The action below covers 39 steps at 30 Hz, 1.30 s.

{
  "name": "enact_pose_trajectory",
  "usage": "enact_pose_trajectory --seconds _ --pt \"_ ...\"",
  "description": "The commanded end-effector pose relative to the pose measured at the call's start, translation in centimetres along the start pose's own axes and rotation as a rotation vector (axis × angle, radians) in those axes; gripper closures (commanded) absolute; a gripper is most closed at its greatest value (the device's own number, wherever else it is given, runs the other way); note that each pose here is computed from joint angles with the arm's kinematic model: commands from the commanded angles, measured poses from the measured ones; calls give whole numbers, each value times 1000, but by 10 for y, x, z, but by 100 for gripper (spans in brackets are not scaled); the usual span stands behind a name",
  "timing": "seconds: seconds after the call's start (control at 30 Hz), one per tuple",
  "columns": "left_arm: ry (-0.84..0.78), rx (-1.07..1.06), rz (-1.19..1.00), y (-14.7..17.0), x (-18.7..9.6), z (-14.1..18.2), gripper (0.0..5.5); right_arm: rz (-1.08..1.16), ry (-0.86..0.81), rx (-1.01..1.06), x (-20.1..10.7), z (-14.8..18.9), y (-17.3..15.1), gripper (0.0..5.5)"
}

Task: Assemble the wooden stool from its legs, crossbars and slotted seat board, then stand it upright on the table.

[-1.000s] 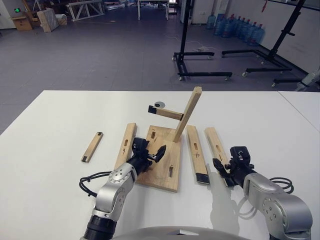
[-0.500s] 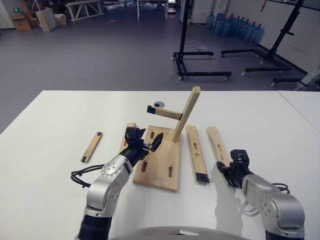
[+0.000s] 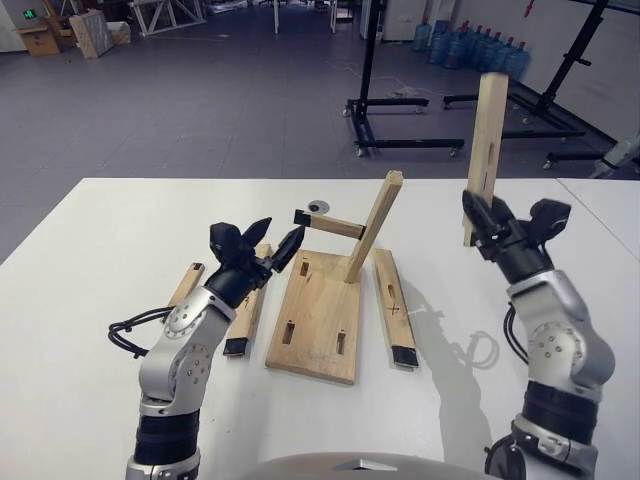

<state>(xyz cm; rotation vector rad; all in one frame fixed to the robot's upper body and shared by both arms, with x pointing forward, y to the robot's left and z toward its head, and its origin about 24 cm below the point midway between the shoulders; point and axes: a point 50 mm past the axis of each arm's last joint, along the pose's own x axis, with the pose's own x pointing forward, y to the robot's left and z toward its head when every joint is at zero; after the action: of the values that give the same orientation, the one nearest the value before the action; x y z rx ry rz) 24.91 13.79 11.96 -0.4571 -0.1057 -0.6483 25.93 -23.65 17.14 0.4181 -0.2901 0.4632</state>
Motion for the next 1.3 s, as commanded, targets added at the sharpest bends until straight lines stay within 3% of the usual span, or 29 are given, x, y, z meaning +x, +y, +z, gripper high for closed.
enact_pose_trajectory --seconds 0.03,0.2,0.3,0.77,1.3 --pt "-13 -81 -147 1 -4 9 121 426 96 57 5 10 45 349" --pt "56 -260 -491 -23 -27 15 121 700 275 181 0 -21 79 349" --pt "81 -340 -578 -30 -28 17 121 756 350 222 -1 -45 84 349" --pt "-3 -503 -642 -36 -13 25 121 929 435 298 4 -74 102 349" --pt "0 -525 -633 -40 -13 20 318 965 508 331 0 -72 95 349"
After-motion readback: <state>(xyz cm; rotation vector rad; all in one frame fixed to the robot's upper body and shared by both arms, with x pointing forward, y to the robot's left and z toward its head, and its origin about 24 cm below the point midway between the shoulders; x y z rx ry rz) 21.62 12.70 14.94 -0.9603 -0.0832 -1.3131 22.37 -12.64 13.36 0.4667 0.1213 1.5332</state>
